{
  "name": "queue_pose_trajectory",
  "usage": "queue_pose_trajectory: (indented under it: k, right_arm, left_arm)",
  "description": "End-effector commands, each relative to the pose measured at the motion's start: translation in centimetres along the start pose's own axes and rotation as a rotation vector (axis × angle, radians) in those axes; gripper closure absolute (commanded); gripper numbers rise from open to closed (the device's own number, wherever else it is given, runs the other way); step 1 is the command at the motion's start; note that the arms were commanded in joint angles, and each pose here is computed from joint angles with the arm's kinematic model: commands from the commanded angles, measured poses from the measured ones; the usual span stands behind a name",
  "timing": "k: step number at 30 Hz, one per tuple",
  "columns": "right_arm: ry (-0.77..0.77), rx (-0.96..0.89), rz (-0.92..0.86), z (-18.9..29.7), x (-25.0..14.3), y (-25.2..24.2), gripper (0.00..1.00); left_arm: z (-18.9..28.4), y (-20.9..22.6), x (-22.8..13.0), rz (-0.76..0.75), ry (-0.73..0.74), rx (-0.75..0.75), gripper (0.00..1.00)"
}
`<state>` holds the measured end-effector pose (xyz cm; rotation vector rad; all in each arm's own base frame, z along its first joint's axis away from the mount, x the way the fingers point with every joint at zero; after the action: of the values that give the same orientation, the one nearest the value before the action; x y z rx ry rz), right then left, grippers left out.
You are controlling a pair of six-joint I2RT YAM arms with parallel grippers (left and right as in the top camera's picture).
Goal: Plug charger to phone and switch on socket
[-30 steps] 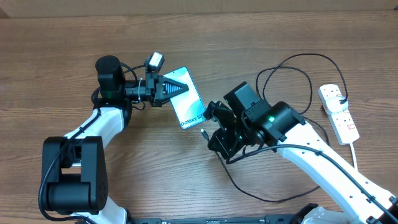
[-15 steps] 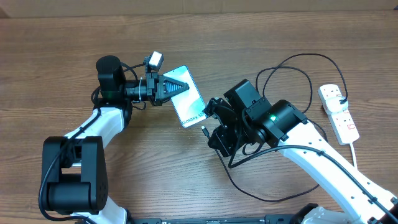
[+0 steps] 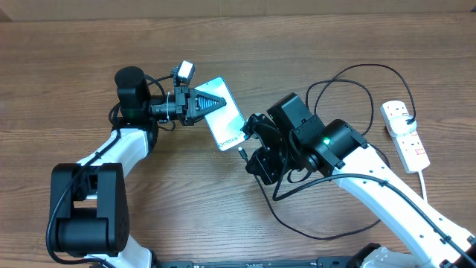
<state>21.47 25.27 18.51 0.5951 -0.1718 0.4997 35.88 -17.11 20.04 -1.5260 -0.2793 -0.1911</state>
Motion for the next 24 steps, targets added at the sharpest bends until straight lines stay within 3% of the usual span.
queue_pose_trajectory:
  k: [1,24]
  right_arm:
    - [-0.034,0.026,0.023,0.77,0.87,0.99,0.96]
    - [-0.013,0.021,-0.019,0.63,0.44,0.80,0.96]
  left_arm:
    - [-0.75,-0.63,0.14,-0.047,0.020,-0.009,0.96]
    - [-0.91,-0.69,-0.01,-0.024,0.028,-0.013,0.96]
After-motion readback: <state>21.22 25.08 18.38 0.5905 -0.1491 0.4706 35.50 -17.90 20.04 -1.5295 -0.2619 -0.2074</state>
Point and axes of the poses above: each gripper's point midway between its finger pads, its own z axis back along the fingers, its own y axis along the line the jaws close on, x = y × z, the point moved 1 cm from there along z, back along the fingers, and after that the axes turned 9 degrees about -z, right-handed, at the moved point
